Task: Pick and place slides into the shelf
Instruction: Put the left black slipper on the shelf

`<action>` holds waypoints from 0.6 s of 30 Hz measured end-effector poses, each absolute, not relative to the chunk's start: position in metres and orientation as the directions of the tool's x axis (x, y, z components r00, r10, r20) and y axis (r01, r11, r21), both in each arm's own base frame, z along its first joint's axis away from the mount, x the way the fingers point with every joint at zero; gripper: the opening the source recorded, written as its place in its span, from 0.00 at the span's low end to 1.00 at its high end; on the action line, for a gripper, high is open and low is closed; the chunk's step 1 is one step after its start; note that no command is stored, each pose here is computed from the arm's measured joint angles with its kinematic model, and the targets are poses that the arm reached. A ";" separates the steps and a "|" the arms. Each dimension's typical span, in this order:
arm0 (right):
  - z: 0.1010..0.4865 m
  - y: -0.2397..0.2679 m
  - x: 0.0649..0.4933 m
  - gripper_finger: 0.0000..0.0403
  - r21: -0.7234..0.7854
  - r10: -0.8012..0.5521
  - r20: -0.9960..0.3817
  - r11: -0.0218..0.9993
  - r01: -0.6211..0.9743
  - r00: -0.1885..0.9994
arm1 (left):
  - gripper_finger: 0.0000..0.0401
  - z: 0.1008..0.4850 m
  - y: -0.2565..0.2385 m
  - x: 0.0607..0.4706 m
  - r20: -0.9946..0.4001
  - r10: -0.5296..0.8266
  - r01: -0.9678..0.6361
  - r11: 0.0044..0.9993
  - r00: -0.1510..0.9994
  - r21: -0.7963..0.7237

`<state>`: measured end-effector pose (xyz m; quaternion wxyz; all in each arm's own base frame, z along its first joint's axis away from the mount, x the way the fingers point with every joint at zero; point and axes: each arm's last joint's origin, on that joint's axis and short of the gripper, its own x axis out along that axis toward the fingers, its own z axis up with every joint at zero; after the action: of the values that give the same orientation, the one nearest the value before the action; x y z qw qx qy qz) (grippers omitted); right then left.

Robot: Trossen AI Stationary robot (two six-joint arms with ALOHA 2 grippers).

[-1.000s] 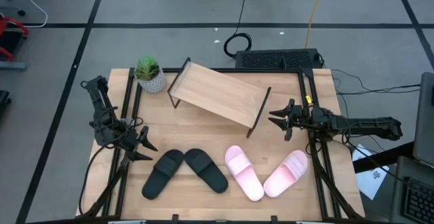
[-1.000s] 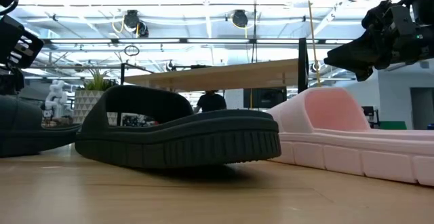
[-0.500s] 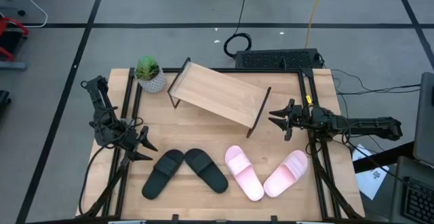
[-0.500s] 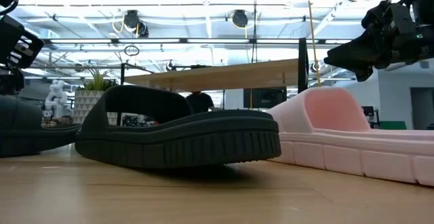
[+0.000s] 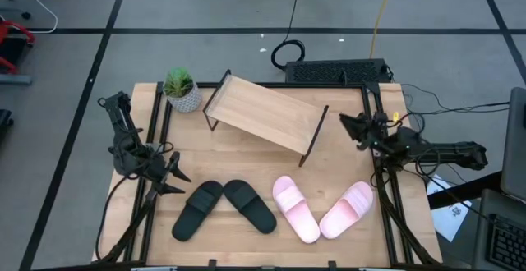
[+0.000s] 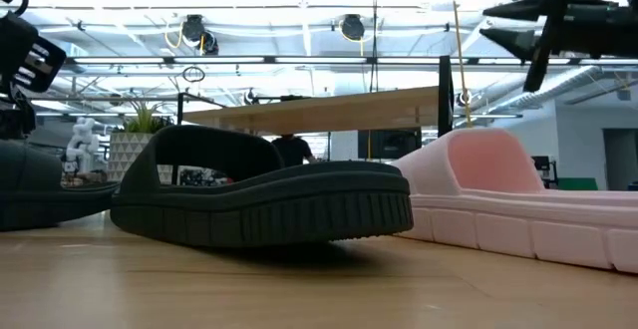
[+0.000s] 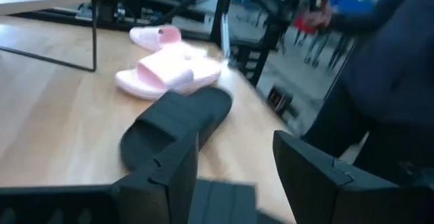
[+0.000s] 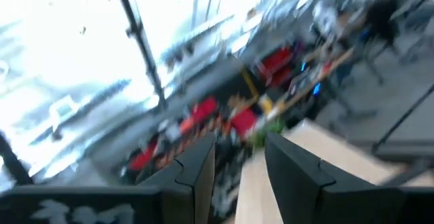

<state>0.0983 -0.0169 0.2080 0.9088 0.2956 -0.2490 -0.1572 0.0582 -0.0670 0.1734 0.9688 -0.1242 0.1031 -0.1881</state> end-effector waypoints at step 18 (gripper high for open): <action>0.232 -0.015 0.084 0.30 0.619 -0.395 0.596 0.780 -0.086 0.699 | 0.48 0.189 -0.066 0.060 -0.015 -0.308 0.303 0.944 0.951 -0.128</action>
<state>0.0845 -0.0151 0.2316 0.8648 0.3192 -0.3773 -0.0892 0.0601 -0.0656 0.1889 0.9858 -0.0622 0.0173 -0.1549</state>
